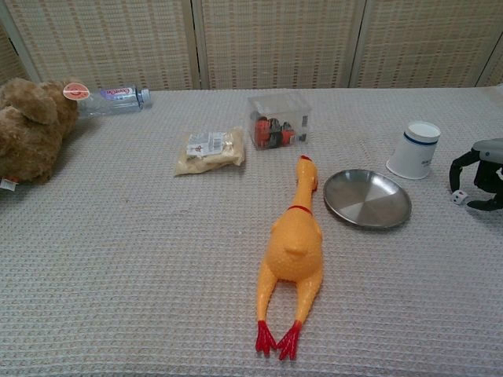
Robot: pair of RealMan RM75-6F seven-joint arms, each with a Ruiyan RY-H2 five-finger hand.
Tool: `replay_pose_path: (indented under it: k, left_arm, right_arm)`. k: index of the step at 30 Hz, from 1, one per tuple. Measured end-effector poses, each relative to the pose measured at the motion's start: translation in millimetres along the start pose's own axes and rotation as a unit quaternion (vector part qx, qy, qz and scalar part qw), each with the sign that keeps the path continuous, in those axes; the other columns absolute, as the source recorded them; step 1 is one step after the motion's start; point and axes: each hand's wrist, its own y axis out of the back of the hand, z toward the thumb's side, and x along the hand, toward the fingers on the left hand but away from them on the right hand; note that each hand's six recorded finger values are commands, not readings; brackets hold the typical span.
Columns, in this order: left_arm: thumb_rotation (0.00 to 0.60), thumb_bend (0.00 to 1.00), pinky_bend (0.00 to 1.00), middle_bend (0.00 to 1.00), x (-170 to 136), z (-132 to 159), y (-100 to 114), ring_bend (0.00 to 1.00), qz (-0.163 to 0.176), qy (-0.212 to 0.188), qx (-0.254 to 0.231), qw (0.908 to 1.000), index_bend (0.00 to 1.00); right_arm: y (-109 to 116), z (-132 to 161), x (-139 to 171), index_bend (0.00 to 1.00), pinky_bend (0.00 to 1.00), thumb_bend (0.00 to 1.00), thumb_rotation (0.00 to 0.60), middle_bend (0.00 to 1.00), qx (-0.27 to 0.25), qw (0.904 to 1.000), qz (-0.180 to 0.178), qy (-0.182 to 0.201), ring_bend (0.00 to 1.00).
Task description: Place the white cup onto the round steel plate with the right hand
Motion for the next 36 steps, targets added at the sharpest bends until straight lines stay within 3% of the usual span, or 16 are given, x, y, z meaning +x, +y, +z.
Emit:
replay_pose_path:
  k: [21,36]
  left_arm:
    - [0.6,0.38,0.41,0.19,0,0,-1,0.25,-0.002,0.0,-0.002,1.0,0.01]
    - [0.6,0.37,0.41,0.19,1,0,-1,0.25,-0.004,0.001,-0.002,1.0,0.01]
  right_arm:
    - [-2,0,-2,0.51,0.95,0.26,0.6,0.88,-0.001,0.9999,-0.011,-0.001,0.75]
    - [9,14,9,0.55,0.96,0.31,0.6,0.89,-0.012,0.9988,-0.041,0.027,0.75]
